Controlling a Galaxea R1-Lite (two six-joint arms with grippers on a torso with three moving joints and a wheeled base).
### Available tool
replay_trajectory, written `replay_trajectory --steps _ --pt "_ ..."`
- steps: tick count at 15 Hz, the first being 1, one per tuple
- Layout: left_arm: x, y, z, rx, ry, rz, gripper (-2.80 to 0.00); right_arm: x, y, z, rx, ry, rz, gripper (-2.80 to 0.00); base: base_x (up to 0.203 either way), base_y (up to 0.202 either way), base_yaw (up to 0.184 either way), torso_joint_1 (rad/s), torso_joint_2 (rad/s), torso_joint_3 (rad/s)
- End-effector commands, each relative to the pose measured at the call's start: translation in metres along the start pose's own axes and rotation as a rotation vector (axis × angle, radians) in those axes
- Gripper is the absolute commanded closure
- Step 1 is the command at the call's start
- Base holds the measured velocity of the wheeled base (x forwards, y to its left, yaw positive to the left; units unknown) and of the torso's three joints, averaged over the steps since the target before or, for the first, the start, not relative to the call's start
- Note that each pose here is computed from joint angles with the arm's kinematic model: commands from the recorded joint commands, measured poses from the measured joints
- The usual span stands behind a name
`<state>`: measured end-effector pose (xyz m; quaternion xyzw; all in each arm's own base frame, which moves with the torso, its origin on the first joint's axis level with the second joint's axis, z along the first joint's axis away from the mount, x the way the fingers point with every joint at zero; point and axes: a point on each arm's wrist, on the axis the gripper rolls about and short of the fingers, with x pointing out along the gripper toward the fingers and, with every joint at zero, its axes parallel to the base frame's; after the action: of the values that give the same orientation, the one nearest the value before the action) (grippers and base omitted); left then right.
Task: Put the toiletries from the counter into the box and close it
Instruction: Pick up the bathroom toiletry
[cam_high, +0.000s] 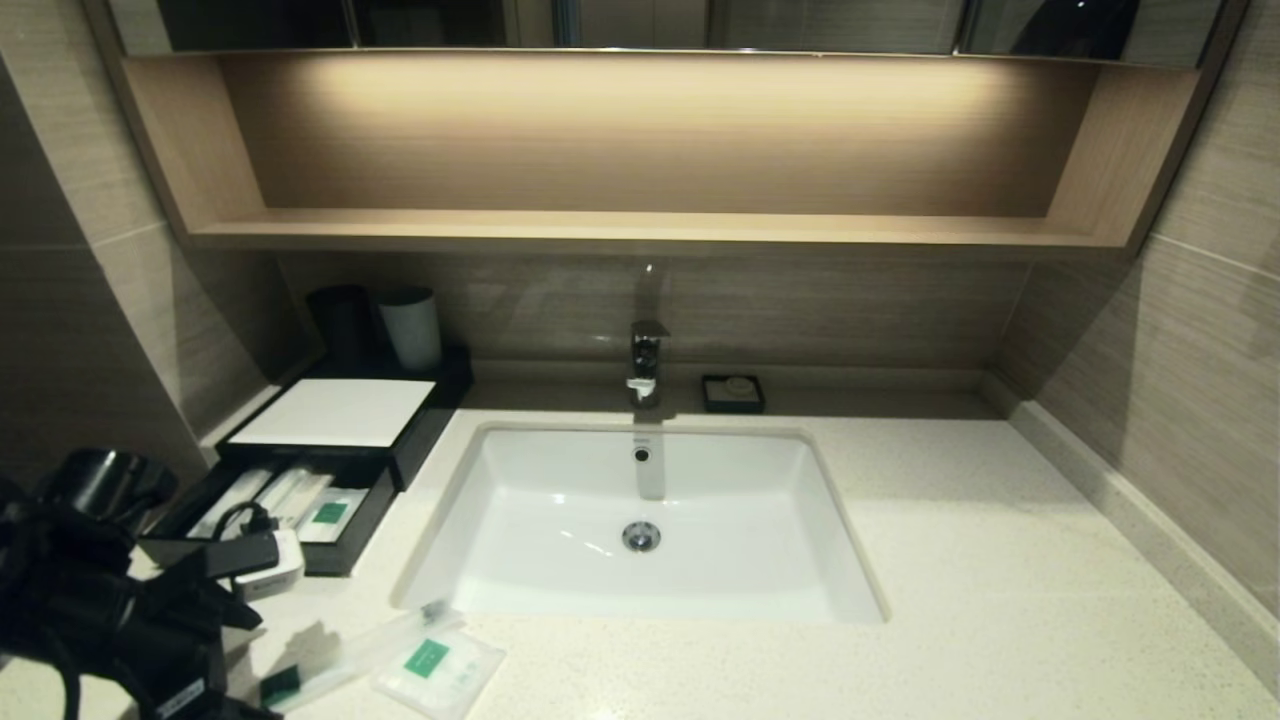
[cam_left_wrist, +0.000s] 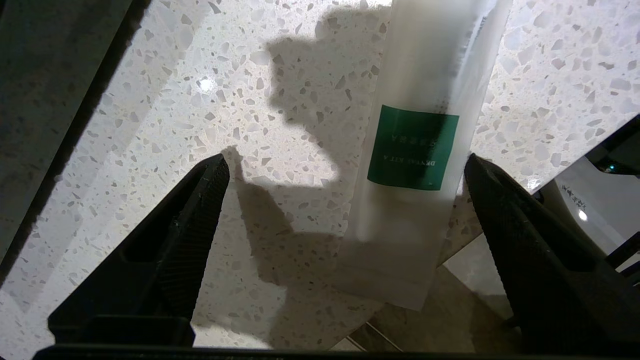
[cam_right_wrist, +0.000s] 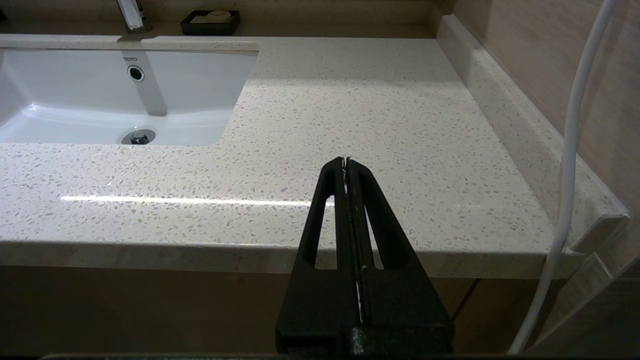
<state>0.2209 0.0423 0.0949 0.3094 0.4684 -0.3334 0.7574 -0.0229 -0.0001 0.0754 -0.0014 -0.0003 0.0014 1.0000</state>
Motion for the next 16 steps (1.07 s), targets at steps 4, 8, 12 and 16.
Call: replay_trajectory --steps 4,8,12,16 --pt "0.0016 0.0002 -0.0004 -0.004 0.000 -0.009 -2.80 0.0002 0.0000 -0.0004 0.000 0.002 0.000 0.00 0.000 0.000 0.000 0.000 0.00 0.000" --pt "0.0008 0.0003 0.0001 -0.030 -0.036 -0.022 -2.80 0.0002 0.0000 -0.0004 0.000 0.002 0.000 0.00 0.000 0.000 0.000 0.000 0.00 0.000" --pt "0.0033 0.0014 -0.0002 -0.032 -0.034 -0.032 0.00 0.0001 0.0000 -0.0004 0.000 0.001 0.000 0.00 0.000 0.000 0.000 0.000 0.00 0.000" --pt "0.0039 0.0018 -0.0009 -0.035 -0.037 -0.035 0.00 0.0001 0.0000 -0.0004 0.000 0.000 0.000 0.00 0.000 0.000 0.000 0.000 0.00 0.000"
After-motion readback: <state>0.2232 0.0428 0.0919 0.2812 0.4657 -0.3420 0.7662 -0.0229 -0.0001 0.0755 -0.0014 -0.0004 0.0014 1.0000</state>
